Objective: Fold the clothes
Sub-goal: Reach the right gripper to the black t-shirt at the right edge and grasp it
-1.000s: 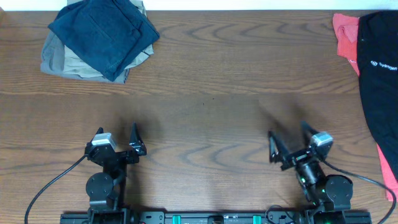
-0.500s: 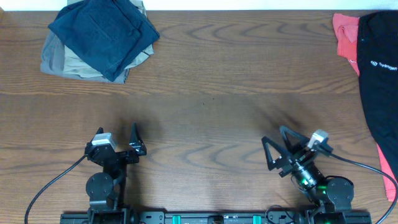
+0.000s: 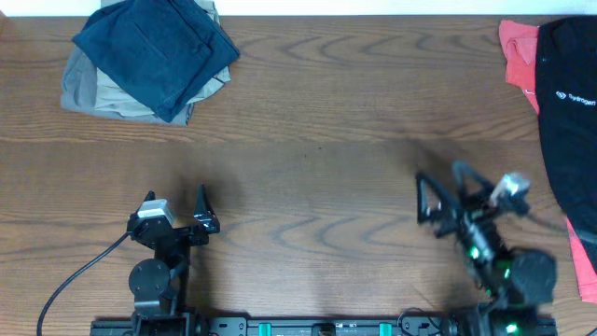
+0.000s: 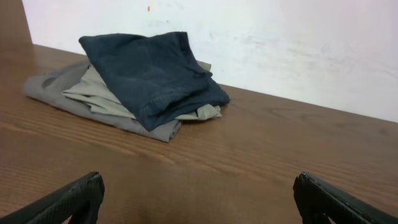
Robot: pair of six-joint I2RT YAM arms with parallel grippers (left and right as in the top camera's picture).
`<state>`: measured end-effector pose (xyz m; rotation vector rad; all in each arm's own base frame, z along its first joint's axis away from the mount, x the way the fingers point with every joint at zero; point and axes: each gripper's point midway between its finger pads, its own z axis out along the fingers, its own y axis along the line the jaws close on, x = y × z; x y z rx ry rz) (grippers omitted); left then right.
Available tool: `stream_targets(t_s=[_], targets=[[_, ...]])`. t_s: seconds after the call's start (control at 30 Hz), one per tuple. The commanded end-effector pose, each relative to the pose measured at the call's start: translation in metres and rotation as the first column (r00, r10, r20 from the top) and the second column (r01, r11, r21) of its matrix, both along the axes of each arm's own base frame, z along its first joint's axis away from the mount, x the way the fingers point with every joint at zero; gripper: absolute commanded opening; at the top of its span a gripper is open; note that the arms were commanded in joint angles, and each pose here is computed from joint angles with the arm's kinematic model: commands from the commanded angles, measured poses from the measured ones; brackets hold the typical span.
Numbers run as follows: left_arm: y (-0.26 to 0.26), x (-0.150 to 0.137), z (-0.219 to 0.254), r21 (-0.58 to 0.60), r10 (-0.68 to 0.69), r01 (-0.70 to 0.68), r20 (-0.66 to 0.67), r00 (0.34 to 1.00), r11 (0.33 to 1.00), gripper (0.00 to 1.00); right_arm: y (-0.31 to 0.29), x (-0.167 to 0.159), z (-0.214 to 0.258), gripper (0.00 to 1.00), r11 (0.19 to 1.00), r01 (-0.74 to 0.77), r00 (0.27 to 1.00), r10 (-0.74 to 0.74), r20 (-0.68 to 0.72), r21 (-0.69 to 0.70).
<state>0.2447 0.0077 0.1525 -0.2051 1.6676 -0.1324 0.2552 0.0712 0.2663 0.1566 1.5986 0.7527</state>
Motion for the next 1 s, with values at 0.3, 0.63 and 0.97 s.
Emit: stream_targets(t_s=[0.3,0.63,0.97], targets=[[0.003,-0.001,-0.016,0.016,0.019,-0.018,-0.049,0.999,1.0,0.98,-0.152,0.122,0.035,0.99,0.704,0.454,0.681,-0.67,-0.296,-0.547],[0.003,-0.001,-0.016,0.016,0.019,-0.019,-0.049,0.999,1.0,0.98,-0.32,0.137,-0.028,0.99,0.512,0.447,0.291,-0.859,-0.422,-0.733],[0.003,-0.001,-0.016,0.016,0.019,-0.018,-0.049,0.999,1.0,0.98,-0.425,0.118,-0.105,0.99,0.541,0.511,0.203,-0.831,-0.518,-0.667]])
